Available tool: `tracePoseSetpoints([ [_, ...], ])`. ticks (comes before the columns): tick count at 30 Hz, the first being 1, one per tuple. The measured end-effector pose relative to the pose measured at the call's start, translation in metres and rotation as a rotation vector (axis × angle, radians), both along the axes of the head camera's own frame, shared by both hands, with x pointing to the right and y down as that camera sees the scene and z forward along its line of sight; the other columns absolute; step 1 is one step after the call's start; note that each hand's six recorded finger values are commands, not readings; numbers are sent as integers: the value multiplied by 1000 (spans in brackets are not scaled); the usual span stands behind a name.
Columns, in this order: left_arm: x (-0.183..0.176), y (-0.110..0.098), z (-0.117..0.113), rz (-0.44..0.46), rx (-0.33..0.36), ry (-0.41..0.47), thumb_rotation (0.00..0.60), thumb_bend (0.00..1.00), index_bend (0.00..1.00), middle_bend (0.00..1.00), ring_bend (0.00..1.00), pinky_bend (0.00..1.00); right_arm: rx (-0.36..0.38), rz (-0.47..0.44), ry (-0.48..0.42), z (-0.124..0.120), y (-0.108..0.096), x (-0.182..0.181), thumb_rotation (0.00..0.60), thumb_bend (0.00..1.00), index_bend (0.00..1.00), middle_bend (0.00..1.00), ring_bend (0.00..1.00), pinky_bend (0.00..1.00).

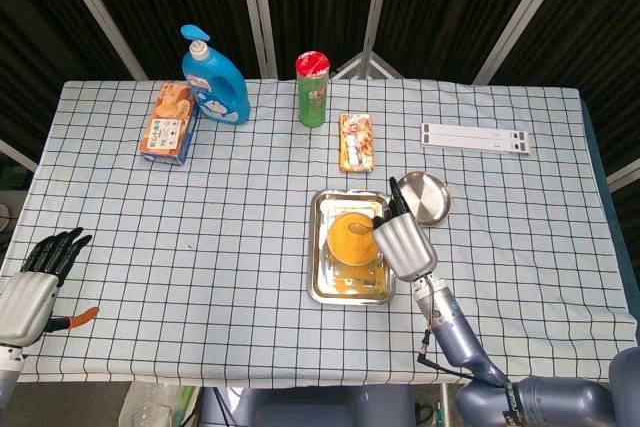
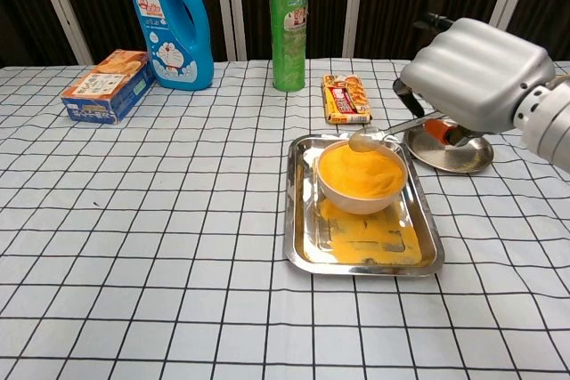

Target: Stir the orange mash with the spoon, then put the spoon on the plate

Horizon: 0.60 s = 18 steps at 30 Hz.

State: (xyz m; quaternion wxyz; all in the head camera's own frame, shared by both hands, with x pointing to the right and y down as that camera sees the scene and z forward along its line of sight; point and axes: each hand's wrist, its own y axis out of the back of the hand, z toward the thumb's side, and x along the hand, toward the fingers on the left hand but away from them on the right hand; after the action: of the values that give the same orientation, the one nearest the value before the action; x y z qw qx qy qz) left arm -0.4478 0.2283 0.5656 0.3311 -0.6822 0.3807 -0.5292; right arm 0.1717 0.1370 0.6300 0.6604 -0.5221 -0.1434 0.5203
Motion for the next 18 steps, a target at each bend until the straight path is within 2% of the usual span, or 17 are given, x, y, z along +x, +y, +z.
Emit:
tracePoseSetpoints([
  [6, 0, 0, 0, 1, -2, 2, 600, 0, 0, 0, 0, 0, 55, -93, 110, 1, 2, -10, 600, 714, 722, 669, 369, 0],
  [18, 0, 0, 0, 3, -3, 5, 600, 0, 0, 0, 0, 0, 63, -218, 144, 0, 21, -36, 600, 721, 740, 681, 374, 0],
])
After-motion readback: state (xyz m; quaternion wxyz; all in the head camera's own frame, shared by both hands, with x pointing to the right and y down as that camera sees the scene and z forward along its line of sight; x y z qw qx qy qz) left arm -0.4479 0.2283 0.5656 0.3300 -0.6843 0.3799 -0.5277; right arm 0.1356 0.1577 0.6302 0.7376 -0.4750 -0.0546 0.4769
